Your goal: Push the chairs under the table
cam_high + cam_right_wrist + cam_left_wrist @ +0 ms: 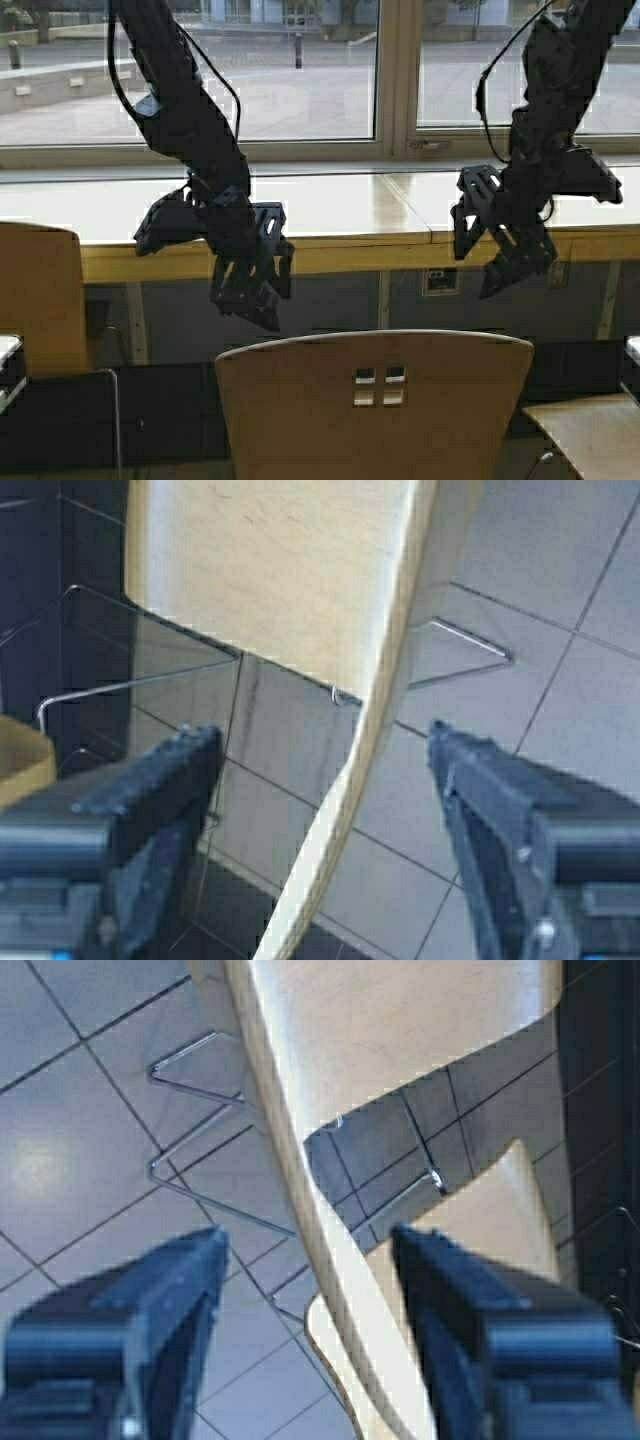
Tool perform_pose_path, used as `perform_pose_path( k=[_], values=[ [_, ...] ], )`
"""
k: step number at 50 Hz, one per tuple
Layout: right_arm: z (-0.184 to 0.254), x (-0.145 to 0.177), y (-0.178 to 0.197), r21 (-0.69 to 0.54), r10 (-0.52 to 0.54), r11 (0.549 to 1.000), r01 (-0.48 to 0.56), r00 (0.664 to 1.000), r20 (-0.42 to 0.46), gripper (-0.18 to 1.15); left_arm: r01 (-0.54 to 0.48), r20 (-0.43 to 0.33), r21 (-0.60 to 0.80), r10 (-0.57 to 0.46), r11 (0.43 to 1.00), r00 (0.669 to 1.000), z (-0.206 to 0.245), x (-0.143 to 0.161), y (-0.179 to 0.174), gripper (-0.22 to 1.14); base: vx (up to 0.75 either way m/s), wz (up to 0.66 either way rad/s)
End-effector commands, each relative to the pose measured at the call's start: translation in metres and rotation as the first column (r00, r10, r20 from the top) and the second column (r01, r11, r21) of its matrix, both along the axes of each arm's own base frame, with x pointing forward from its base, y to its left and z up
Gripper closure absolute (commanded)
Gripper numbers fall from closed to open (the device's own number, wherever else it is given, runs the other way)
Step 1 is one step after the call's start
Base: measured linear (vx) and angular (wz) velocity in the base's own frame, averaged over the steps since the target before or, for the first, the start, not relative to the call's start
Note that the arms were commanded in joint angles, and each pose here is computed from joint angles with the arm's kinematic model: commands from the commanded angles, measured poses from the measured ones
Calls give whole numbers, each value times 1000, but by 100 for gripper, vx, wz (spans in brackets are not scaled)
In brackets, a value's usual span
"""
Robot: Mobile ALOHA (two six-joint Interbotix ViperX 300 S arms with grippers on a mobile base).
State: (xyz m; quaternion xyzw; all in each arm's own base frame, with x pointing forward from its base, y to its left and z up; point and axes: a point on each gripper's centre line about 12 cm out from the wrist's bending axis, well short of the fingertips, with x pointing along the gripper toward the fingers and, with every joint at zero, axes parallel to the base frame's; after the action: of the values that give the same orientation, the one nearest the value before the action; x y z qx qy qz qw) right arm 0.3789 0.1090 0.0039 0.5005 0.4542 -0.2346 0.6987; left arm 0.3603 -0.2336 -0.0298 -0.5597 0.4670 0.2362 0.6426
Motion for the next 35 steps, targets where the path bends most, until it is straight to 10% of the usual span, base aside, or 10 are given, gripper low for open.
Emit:
perform_pose_path(
  k=[1, 35],
  values=[
    [-5, 3, 3, -2, -4, 1000, 4, 1000, -1, 2, 3, 13, -13, -3, 1000, 1000, 0, 7, -7, 6, 8, 0],
    [-85, 11, 6, -25, -32, 999, 29, 992, -124, 2, -7, -73, 2, 7, 1000, 997, -60, 10, -13, 6, 5, 1]
  ],
)
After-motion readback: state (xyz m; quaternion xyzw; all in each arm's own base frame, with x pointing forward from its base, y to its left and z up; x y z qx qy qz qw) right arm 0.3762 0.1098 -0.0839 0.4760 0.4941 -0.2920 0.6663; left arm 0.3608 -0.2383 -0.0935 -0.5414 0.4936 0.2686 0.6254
